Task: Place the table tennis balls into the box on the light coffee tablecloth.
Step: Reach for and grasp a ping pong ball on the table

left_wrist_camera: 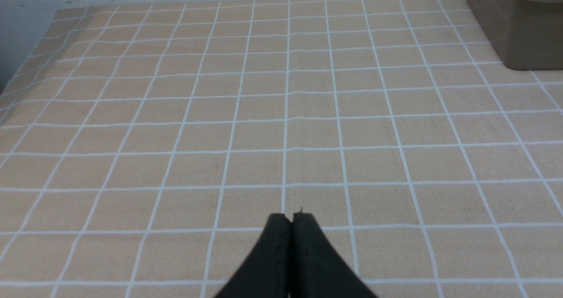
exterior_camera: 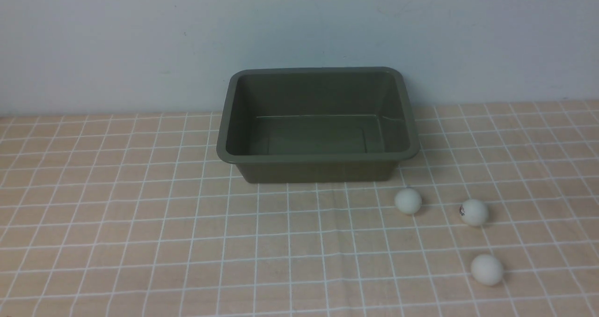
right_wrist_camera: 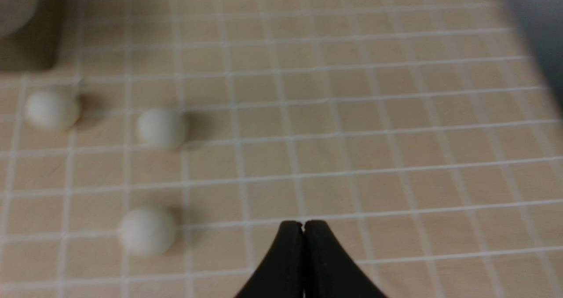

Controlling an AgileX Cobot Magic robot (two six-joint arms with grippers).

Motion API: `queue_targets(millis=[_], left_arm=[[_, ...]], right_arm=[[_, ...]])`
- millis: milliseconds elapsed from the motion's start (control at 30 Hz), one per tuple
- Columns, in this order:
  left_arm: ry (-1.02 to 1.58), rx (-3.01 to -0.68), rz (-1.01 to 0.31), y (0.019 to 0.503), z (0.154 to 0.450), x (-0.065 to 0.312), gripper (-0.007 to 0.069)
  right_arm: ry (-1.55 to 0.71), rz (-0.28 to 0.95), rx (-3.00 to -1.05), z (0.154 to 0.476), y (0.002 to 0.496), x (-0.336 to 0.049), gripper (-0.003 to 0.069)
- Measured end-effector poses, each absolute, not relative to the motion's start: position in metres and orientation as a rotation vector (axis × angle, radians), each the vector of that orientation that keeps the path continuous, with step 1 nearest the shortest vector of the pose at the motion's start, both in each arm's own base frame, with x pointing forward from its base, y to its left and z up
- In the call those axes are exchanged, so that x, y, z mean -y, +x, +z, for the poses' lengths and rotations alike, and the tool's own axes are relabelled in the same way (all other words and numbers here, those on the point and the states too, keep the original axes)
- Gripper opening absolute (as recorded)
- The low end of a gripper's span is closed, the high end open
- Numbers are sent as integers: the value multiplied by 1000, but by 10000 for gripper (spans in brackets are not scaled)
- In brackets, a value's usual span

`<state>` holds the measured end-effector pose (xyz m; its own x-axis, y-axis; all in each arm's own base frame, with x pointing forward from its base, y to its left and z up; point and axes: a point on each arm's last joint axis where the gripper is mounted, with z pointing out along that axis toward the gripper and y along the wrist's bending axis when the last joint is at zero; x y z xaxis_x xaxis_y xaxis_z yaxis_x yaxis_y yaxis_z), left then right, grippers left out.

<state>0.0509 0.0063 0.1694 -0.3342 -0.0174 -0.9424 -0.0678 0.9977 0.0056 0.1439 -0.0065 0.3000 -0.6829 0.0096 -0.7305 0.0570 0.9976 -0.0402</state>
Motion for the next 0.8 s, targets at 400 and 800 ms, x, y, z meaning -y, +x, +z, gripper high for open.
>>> queue_targets(millis=[400, 800], left_arm=[[-61, -1911, 51, 51, 169, -6, -69], [-61, -1911, 51, 51, 169, -6, -69]], right_arm=[[-257, 288, -2518, 268, 174, -27, -16], [-430, 149, -2617, 257, 211, -65, -16]])
